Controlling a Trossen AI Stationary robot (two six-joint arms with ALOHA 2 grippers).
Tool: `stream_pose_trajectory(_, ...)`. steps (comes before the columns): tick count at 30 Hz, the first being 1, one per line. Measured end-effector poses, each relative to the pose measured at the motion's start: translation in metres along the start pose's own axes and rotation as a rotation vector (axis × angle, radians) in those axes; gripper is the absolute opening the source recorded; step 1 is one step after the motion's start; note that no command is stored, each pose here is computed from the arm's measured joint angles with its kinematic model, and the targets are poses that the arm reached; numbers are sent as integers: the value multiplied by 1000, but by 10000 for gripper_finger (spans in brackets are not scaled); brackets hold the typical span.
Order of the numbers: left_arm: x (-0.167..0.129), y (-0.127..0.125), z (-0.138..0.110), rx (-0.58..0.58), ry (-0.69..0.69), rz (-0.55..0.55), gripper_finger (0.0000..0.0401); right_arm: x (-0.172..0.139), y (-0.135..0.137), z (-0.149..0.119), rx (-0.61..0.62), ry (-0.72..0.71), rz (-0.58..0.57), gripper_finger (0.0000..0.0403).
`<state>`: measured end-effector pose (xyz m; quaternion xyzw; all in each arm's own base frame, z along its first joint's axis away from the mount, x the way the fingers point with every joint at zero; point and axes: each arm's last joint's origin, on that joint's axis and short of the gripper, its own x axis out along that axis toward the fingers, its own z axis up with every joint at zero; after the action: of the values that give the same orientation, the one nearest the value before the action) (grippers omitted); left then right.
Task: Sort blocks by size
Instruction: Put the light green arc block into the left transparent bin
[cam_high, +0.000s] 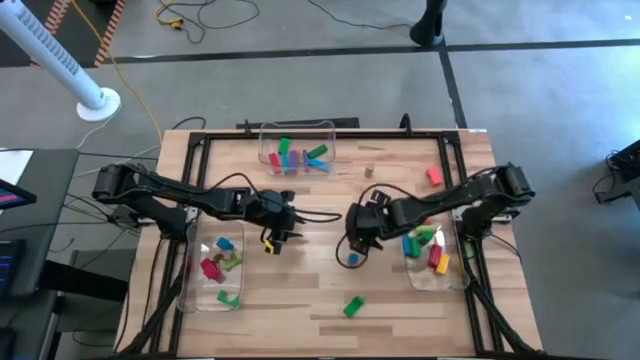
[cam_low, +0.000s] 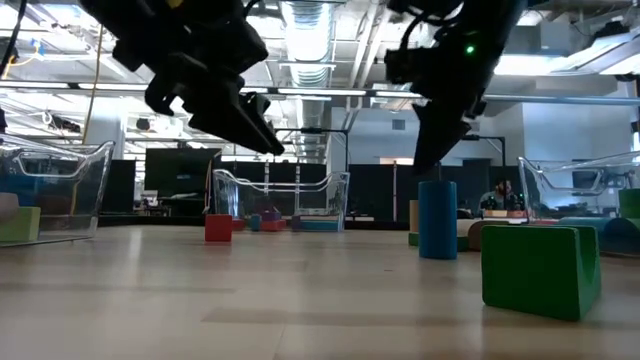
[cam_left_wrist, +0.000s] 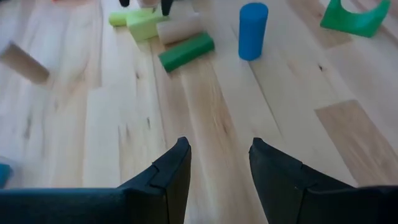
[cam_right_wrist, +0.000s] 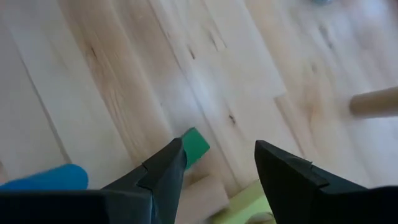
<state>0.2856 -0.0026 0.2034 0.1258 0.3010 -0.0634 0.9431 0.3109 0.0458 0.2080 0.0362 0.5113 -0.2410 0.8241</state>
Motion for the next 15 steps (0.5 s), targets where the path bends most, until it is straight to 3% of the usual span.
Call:
stream_pose_trajectory(5,0,-2,0,29,-15,-10,155,20,-5,7,45,46,33,225)
stream_pose_trajectory(11,0,-2,6,85,-74,6,155,67,-13,2,41,221,39,225)
stream_pose_trajectory(15,0,-1,7,98,-82,10,155,81,-19,3,60,276,52,225)
